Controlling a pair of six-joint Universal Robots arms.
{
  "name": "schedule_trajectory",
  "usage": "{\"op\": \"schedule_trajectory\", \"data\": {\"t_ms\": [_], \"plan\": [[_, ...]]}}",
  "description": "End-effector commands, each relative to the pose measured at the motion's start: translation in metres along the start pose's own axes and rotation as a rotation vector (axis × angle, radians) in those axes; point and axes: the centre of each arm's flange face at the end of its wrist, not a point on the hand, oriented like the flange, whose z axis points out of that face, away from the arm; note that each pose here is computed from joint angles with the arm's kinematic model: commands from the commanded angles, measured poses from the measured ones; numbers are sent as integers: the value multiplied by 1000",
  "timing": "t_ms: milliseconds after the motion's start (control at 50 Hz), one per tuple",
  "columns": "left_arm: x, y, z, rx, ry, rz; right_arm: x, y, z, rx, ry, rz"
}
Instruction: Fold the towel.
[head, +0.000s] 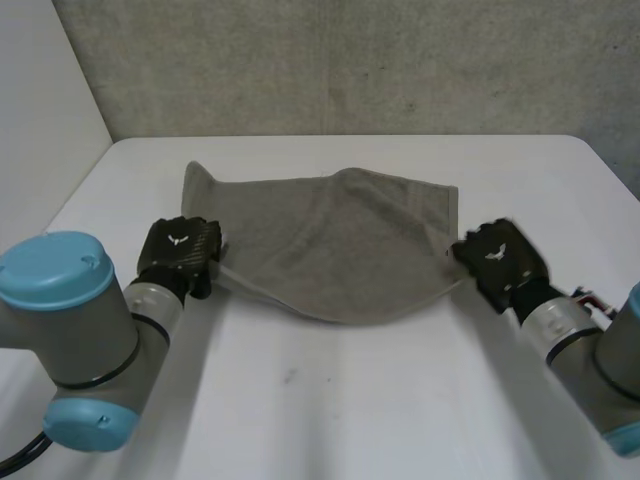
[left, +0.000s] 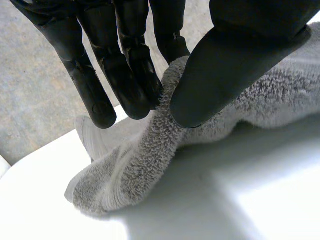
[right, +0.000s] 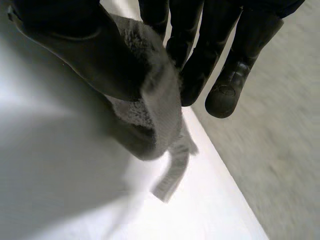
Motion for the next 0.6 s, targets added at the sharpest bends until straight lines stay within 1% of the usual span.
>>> {"op": "schedule_trajectory", "data": {"t_ms": [20,120,200,240,260,280,300,320,340,360,380,400,440,460,500,560,600], "plan": [[5,8,-23,-38,26,10,41,-8,-7,-107,146,248],[14,10,-38,-45,59,19,43,-9,-17,-211,126,294],[13,-2,-50,-16,64,39,47,-17,-24,-232,114,298],[11,-10,-54,3,60,60,62,-39,-36,-216,135,281],[9,-19,-59,23,54,88,62,-40,-36,-216,135,281],[6,-28,-65,43,48,119,68,-50,-43,-208,142,277],[6,-28,-65,43,48,119,68,-50,-43,-208,142,277],[4,-36,-72,60,43,149,72,-59,-50,-204,144,273],[4,-37,-72,60,43,150,77,-67,-56,-201,149,268],[1,-45,-80,76,36,175,77,-67,-56,-201,149,268],[-1,-53,-88,93,32,191,82,-77,-64,-200,151,258],[-1,-53,-88,93,32,191,86,-85,-73,-199,154,245],[-5,-65,-105,112,31,210,91,-91,-80,-205,154,230],[-5,-65,-105,112,31,210,91,-91,-81,-205,154,229],[-6,-68,-112,110,33,213,93,-99,-92,-223,133,190],[-10,-74,-130,86,43,221,92,-103,-98,-239,101,157],[-10,-75,-132,82,44,222,92,-104,-98,-241,90,146]]}}
